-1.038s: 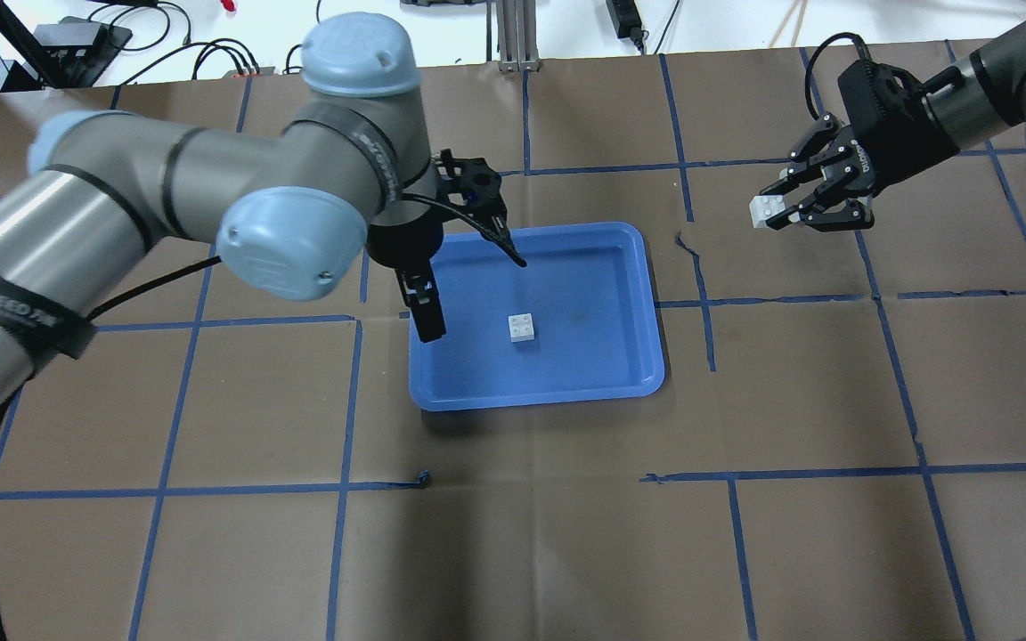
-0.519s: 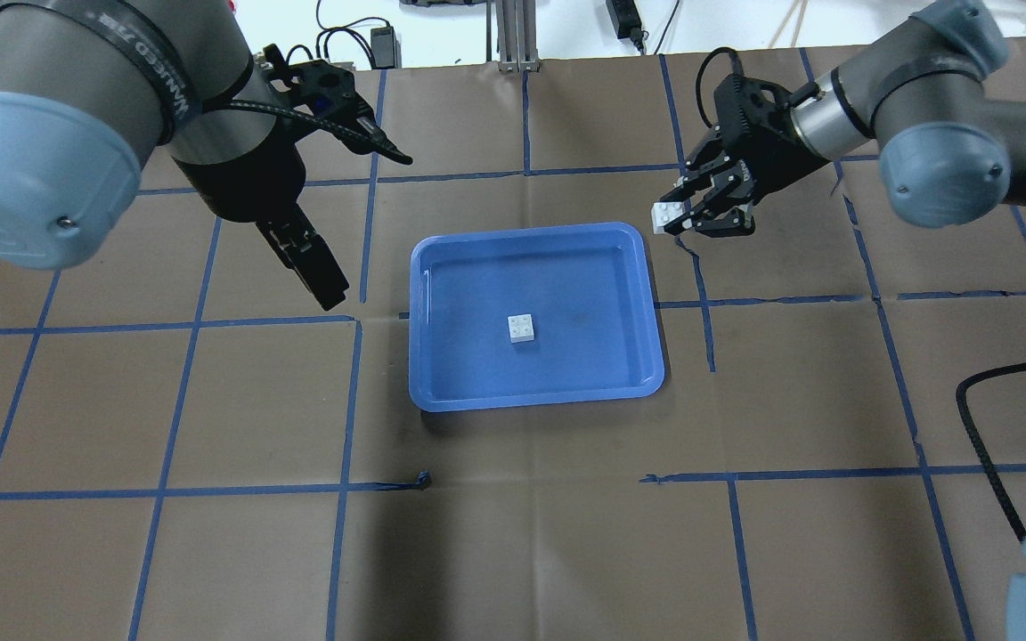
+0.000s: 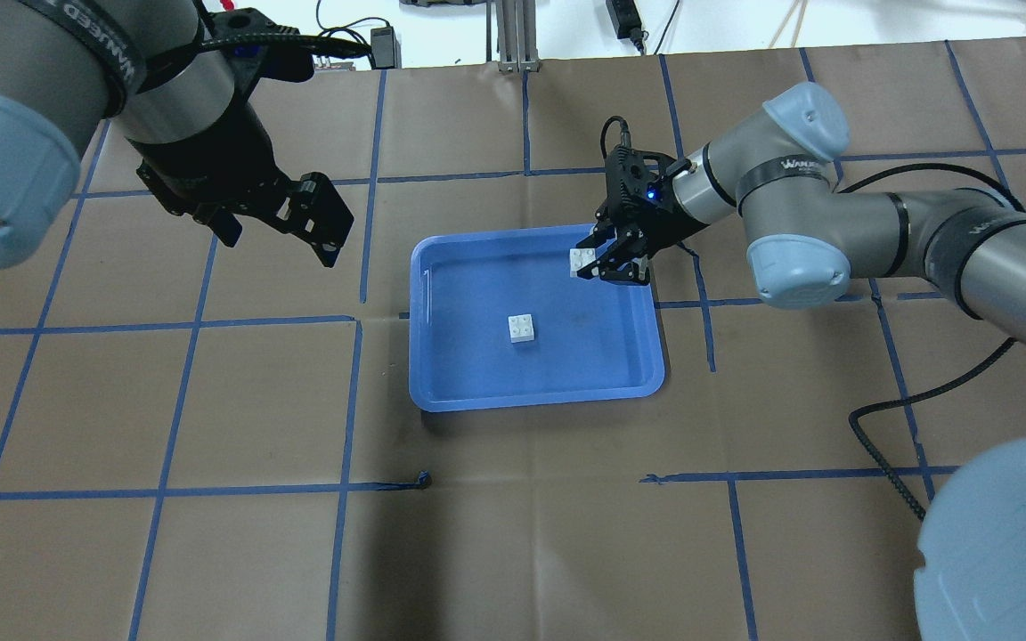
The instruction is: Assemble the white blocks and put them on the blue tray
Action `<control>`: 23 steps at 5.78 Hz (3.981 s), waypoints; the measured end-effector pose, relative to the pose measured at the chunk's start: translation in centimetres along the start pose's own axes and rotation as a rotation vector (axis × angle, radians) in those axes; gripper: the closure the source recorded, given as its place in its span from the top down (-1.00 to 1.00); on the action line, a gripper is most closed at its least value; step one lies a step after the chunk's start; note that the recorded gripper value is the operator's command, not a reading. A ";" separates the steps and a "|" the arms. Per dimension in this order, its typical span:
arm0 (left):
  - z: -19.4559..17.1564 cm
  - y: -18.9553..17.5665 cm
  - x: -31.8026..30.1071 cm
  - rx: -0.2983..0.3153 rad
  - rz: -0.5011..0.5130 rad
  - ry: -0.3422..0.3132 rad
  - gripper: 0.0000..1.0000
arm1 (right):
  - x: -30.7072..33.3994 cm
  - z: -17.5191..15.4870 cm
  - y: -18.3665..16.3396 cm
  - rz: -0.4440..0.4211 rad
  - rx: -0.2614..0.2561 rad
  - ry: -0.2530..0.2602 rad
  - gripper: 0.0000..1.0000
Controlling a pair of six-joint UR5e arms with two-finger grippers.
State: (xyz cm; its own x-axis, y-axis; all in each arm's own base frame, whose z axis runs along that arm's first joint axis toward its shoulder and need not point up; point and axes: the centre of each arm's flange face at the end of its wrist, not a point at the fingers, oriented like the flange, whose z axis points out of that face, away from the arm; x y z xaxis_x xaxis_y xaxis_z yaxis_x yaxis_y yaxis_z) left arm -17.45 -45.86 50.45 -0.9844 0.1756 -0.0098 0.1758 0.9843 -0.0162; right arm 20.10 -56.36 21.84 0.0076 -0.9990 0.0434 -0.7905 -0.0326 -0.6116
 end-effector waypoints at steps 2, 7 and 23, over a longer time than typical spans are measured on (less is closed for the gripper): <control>0.0 -0.3 -0.3 0.024 -0.125 -0.001 0.99 | -1.1 4.0 0.4 0.010 0.000 -0.039 -0.45; 0.8 -0.8 -2.0 0.039 -0.170 0.009 0.99 | -4.0 6.5 0.9 0.033 -0.001 -0.045 -0.45; -1.5 -0.4 -3.3 0.082 -0.196 0.002 0.99 | -4.4 7.4 0.3 0.098 -0.001 -0.042 -0.25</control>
State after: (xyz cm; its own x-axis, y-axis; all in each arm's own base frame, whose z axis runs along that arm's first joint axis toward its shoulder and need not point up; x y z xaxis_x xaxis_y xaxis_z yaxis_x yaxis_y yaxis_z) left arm -14.26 -46.76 51.97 -0.9998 -0.0191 0.0040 -0.0194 0.9949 -0.0990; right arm 24.37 -52.23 15.64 -0.0441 -0.9978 -0.0497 -0.7892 0.0653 -0.6107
